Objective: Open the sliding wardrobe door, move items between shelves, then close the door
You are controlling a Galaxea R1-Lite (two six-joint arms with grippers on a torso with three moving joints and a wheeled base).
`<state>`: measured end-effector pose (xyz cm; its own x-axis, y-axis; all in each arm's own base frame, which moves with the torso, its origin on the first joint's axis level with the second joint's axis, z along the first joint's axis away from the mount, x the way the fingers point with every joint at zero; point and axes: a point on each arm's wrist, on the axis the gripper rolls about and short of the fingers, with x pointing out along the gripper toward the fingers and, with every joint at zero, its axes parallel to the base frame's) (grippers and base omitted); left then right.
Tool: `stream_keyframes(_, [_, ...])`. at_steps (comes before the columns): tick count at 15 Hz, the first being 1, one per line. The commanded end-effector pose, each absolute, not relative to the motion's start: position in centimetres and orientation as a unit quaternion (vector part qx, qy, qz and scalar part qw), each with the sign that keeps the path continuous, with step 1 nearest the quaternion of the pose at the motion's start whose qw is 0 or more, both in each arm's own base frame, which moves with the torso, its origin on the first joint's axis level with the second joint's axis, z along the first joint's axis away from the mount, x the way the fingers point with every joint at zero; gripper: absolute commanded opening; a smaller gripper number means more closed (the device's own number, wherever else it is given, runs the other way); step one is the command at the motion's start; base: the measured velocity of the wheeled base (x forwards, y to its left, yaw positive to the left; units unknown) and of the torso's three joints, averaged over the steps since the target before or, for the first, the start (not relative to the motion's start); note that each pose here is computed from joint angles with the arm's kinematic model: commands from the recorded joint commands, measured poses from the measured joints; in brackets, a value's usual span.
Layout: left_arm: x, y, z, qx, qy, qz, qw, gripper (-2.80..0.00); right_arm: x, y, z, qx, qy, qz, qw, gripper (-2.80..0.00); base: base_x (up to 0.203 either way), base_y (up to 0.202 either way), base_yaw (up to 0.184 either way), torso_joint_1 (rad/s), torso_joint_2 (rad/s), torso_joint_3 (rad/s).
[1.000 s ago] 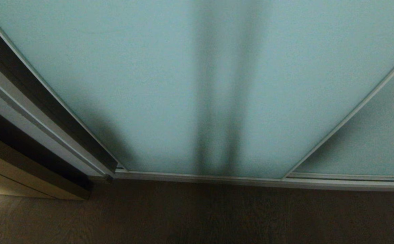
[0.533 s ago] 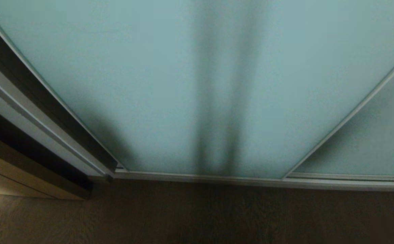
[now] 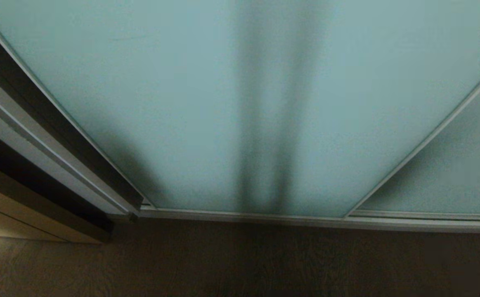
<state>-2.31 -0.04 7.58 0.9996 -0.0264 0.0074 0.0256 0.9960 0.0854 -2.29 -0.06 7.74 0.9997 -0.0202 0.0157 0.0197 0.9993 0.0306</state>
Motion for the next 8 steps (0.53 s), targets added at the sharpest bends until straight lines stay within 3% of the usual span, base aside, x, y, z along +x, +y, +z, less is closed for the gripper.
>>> stream_keyframes(1, [-2.29, -0.04, 7.59, 0.043, -0.004, -0.013, 0.999, -2.80, -2.28, -0.06, 7.76, 0.013, -0.008, -0.010, 1.000, -2.80, 0.000, 0.000, 0.000, 0.000, 0.00, 0.000])
stream_keyframes(8, [-2.29, -0.03, 7.59, 0.041, -0.004, -0.014, 0.999, -2.80, -2.28, -0.06, 7.72, 0.015, -0.006, -0.010, 1.000, -2.80, 0.000, 0.000, 0.000, 0.000, 0.00, 0.000])
